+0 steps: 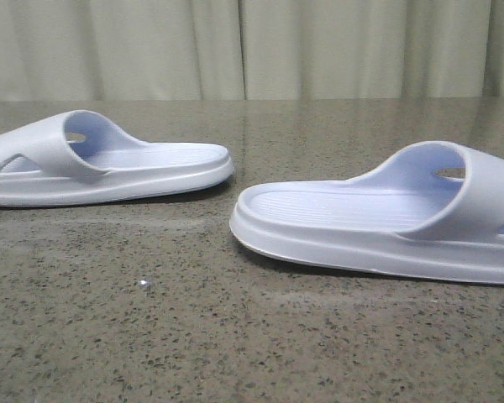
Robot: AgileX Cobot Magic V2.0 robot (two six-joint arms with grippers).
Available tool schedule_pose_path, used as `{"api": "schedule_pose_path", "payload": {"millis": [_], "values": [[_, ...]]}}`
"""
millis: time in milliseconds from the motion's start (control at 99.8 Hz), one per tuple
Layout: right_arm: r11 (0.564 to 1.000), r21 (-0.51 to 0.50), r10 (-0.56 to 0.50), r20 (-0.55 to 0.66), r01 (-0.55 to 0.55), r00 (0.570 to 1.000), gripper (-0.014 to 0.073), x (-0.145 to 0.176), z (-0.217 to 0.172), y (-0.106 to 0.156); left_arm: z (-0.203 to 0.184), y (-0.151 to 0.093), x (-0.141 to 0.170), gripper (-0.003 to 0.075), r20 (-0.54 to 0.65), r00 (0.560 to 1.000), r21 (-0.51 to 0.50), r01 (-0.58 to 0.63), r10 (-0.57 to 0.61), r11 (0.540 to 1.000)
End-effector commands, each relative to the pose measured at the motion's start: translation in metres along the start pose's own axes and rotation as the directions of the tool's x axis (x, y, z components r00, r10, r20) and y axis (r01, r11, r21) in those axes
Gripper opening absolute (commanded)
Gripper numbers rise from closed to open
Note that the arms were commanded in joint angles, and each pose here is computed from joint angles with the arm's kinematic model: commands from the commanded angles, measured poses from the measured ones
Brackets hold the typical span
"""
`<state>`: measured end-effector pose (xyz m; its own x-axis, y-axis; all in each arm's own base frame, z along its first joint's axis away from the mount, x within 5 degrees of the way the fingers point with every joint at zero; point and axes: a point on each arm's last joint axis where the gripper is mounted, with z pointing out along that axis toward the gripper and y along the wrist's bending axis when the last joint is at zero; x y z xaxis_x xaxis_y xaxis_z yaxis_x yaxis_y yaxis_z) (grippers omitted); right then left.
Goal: Insert blue slippers together front up
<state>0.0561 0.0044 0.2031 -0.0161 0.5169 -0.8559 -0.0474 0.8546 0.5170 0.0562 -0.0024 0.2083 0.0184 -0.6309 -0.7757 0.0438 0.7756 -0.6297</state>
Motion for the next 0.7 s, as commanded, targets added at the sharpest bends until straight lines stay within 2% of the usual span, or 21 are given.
{"api": "schedule_pose_path", "payload": {"millis": [0, 150, 261, 331, 401, 501, 621, 692], "values": [[1.000, -0.022, 0.024, 0.088, -0.022, 0.996, -0.0076, -0.014, -0.003, 0.006, -0.001, -0.006, -0.008, 0.0015, 0.033, 0.999, 0.021, 0.009, -0.009, 1.000], [0.997, 0.001, -0.080, 0.022, 0.080, 0.997, -0.0076, -0.031, 0.004, 0.018, 0.005, -0.022, -0.022, 0.0015, -0.075, 0.979, 0.004, -0.192, 0.191, 0.981], [0.992, 0.035, -0.117, -0.048, 0.118, 0.992, -0.0076, -0.049, 0.018, 0.028, 0.019, -0.033, -0.035, 0.0015, -0.158, 0.964, -0.023, -0.222, 0.216, 0.975], [0.985, 0.056, -0.153, -0.152, 0.163, 0.976, -0.0076, -0.059, 0.031, 0.034, 0.030, -0.041, -0.045, 0.0015, -0.194, 0.955, -0.035, -0.237, 0.225, 0.971], [0.976, 0.066, -0.180, -0.295, 0.208, 0.938, -0.0077, -0.064, 0.046, 0.039, 0.041, -0.049, -0.053, 0.0015, -0.248, 0.940, -0.044, -0.251, 0.233, 0.967], [0.963, 0.076, -0.192, -0.478, 0.258, 0.857, -0.0078, -0.067, 0.064, 0.042, 0.055, -0.057, -0.061, 0.0015, -0.352, 0.886, -0.041, -0.337, 0.302, 0.941], [0.958, 0.067, -0.193, -0.571, 0.280, 0.798, -0.0075, -0.072, 0.075, 0.047, 0.068, -0.063, -0.065, 0.0016, -0.453, 0.816, -0.012, -0.408, 0.358, 0.913], [0.953, 0.038, -0.219, -0.597, 0.300, 0.772, -0.0043, -0.073, 0.077, 0.049, 0.073, -0.064, -0.064, 0.0020, -0.497, 0.779, 0.016, -0.433, 0.383, 0.901]]}}
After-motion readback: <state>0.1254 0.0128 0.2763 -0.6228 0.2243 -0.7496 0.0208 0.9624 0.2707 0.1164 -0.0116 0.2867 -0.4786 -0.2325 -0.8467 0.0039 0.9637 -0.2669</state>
